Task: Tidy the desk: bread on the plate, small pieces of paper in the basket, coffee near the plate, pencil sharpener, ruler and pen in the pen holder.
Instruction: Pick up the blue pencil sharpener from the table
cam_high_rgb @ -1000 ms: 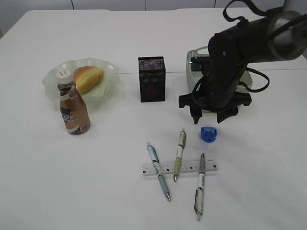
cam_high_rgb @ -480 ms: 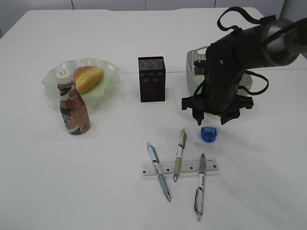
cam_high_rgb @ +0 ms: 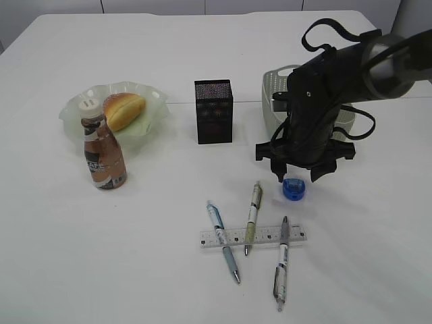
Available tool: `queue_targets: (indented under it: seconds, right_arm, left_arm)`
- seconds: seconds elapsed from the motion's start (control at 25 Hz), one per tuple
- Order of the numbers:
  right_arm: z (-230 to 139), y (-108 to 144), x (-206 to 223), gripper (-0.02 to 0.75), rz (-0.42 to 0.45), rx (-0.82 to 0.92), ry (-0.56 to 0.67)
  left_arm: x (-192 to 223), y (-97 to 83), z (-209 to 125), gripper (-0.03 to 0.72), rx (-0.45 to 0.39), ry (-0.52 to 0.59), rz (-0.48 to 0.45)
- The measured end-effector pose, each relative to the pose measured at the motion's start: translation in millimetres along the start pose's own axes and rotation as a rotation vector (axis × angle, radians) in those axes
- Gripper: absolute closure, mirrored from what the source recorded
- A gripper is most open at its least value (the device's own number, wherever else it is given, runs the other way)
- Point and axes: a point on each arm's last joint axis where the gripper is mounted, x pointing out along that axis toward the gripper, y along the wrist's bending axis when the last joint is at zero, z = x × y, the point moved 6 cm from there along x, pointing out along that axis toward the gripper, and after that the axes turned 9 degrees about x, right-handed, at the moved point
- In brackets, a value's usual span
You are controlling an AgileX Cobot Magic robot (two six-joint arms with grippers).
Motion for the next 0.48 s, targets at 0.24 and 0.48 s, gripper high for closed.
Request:
queue_targets:
  seconds: [0.24, 0.48]
  right_arm:
    - [-2.7, -0.3, 5.2, 0.248, -0.008, 0.0, 0.014]
    - [-4.1, -0.3, 8.3, 0.249, -0.011, 0.0, 0.022]
  left_arm:
    - [0.0, 0.0, 0.0, 0.308, 0.0, 0.0, 0.0]
    - [0.0, 0.0, 0.0, 0.308, 0.0, 0.0, 0.0]
